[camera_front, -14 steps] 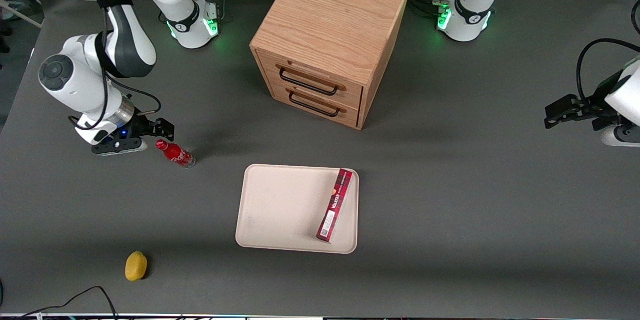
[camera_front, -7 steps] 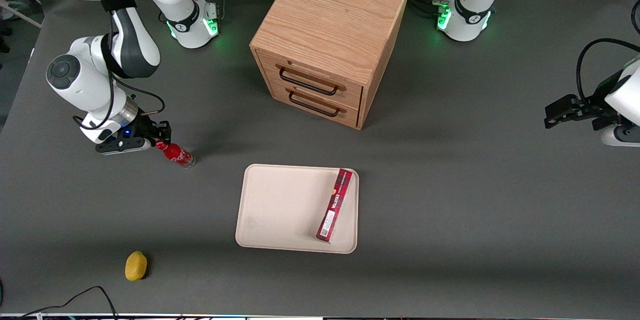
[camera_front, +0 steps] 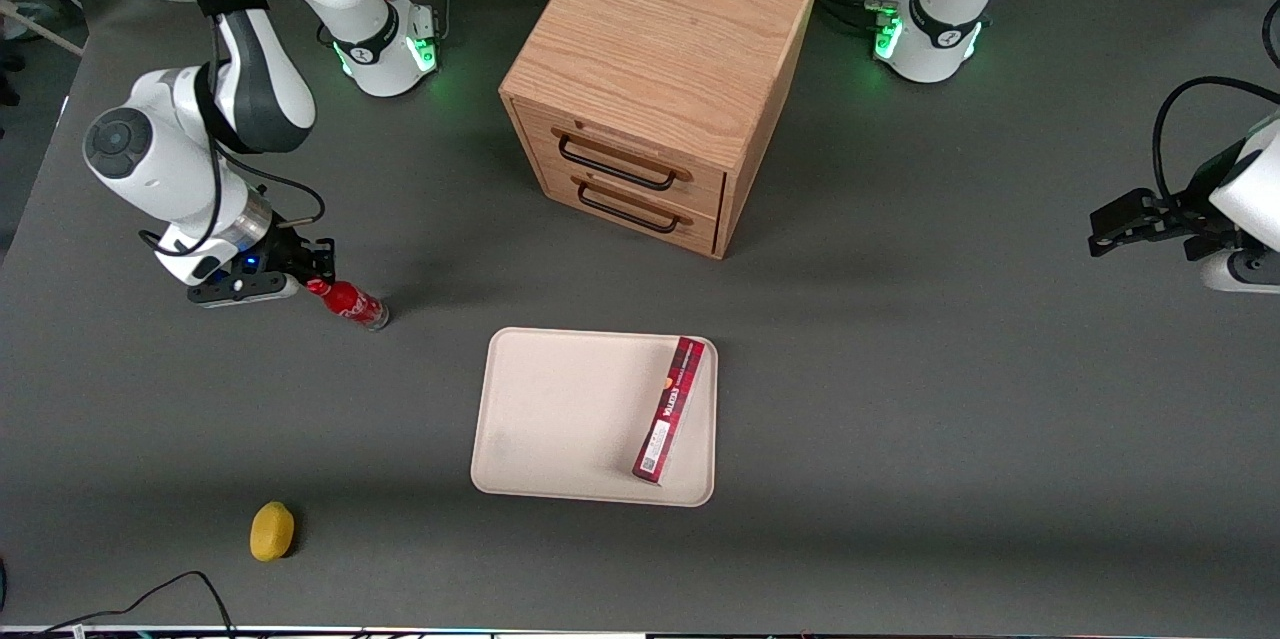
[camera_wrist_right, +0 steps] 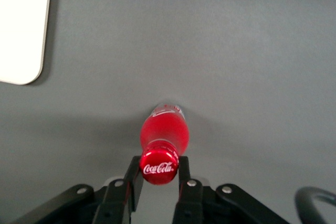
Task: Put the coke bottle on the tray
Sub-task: 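Close the right gripper around the bottle's cap end, then lift the bottle and carry it over the white tray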
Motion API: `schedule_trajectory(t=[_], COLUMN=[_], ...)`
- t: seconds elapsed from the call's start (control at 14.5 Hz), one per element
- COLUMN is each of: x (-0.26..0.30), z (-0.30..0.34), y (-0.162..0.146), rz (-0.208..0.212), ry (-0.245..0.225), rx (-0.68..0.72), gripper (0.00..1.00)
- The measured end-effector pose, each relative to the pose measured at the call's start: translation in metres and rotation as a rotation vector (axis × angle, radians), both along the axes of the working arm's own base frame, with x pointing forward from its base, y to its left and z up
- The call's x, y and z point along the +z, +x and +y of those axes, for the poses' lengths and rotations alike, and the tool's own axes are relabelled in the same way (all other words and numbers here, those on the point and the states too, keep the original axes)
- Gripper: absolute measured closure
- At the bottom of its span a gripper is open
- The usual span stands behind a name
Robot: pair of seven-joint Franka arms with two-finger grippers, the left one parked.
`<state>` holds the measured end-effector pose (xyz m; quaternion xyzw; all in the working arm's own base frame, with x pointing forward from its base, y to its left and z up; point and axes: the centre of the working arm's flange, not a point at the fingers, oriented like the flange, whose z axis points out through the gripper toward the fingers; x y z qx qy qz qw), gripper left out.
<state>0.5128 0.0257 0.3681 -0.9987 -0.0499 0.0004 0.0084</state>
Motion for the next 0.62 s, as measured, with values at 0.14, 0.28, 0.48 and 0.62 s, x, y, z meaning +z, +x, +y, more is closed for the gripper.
schedule_trajectory(t=[0.14, 0.28, 0.48, 0.62], x=[0.063, 0.144, 0.255, 0.291], z=[0.001, 0.003, 0.004, 0.005], y=[0.009, 0.014, 0.013, 0.028], rz=[0.067, 0.100, 0.126, 0.153], ry=[-0.003, -0.004, -0.001, 0.006], rx=[0.004, 0.010, 0.018, 0.027], gripper=[0.69, 0.69, 0.69, 0.69])
